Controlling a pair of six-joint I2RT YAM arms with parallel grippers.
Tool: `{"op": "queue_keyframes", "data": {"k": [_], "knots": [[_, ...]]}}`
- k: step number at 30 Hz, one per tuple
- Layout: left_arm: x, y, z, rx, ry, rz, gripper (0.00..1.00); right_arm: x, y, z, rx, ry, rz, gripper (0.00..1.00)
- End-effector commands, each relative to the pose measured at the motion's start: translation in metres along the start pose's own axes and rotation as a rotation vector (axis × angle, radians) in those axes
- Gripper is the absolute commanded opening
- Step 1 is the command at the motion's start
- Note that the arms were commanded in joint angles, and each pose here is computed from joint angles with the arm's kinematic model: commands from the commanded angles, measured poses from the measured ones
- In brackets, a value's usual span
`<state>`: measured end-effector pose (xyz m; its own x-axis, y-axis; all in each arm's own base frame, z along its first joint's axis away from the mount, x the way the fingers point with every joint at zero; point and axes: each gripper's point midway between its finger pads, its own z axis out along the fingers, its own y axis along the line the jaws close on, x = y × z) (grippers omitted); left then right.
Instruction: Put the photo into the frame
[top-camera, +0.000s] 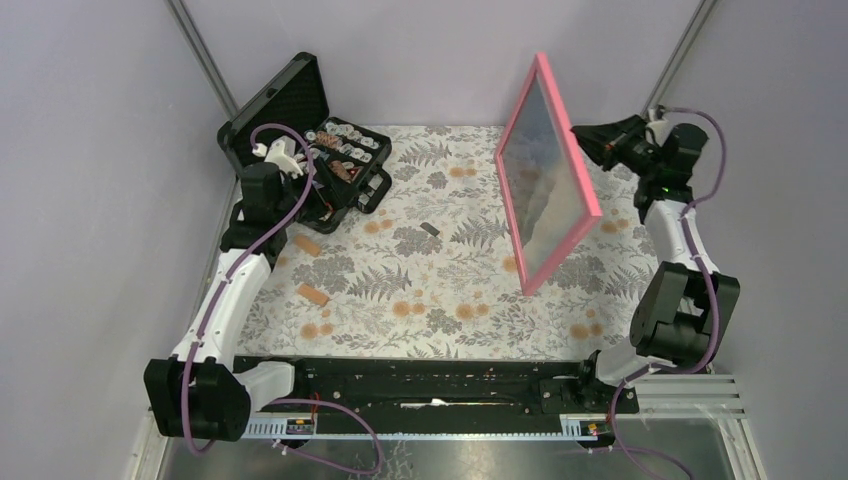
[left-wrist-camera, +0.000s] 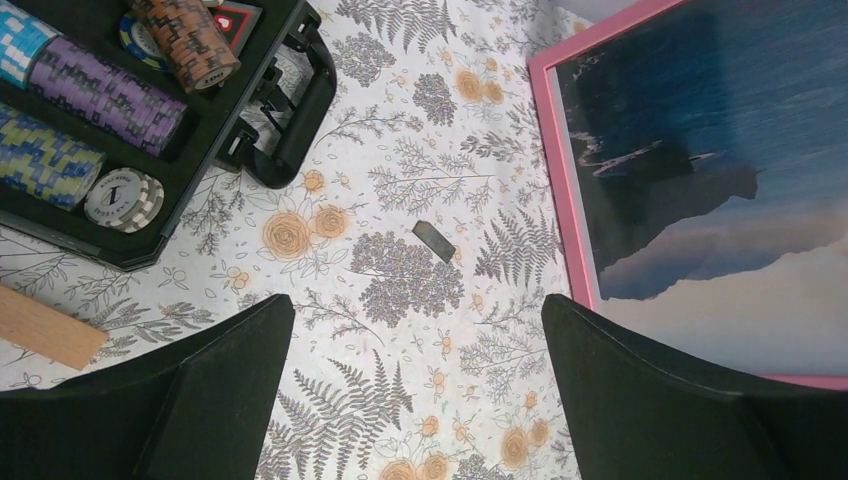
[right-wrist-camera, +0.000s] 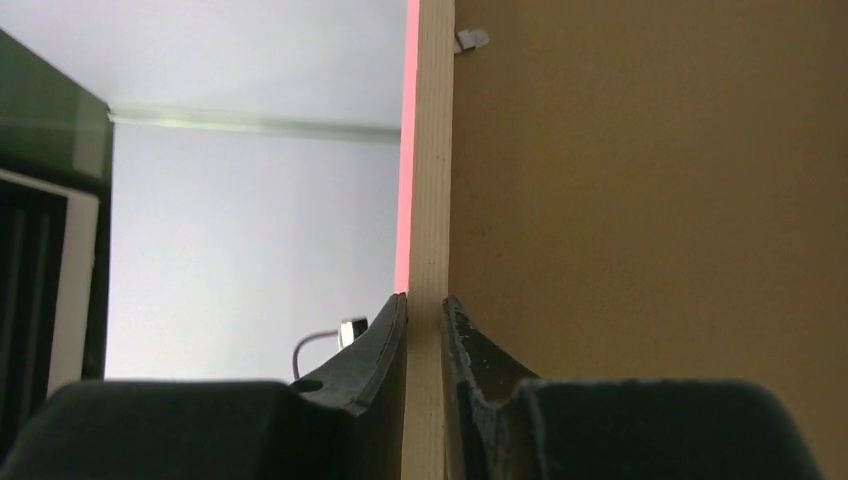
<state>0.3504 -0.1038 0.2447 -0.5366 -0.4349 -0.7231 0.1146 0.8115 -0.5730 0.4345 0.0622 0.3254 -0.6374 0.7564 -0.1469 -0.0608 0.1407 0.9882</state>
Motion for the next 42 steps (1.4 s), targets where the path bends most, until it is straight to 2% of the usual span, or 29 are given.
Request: {"op": "queue_keyframes", "data": {"k": [1,8,19,23,26,30,33,38,42], "knots": [[-0.016,-0.015,-0.003,0.076,-0.053,0.020,0.99,-0.008,-0.041,-0.025,0.040,0.015,0.087,0.00],[-0.012,-0.017,-0.001,0.112,-0.033,0.002,0.99,-0.013,-0.098,-0.047,0.259,-0.039,0.077,0.00],[-0.008,-0.018,0.001,0.133,-0.021,-0.013,0.99,-0.011,-0.141,-0.064,0.323,-0.077,0.112,0.00],[-0.007,-0.018,0.001,0.134,-0.020,-0.014,0.99,-0.006,-0.152,-0.070,0.363,-0.091,0.061,0.00],[-0.006,-0.020,0.001,0.148,-0.018,-0.015,0.99,0.005,-0.169,-0.078,0.479,-0.069,0.000,0.01],[-0.004,-0.023,0.002,0.174,-0.013,-0.015,0.99,0.030,-0.191,-0.077,0.619,0.008,-0.117,0.31],[-0.002,-0.024,0.002,0.191,-0.008,-0.013,0.99,0.048,-0.213,-0.078,0.715,0.065,-0.164,0.48],[0.002,-0.025,0.005,0.211,0.008,-0.015,0.99,0.081,-0.242,-0.083,0.841,0.169,-0.251,0.64],[0.005,-0.030,0.006,0.251,0.019,-0.007,0.99,0.110,-0.237,-0.078,0.884,0.249,-0.377,0.76]]}}
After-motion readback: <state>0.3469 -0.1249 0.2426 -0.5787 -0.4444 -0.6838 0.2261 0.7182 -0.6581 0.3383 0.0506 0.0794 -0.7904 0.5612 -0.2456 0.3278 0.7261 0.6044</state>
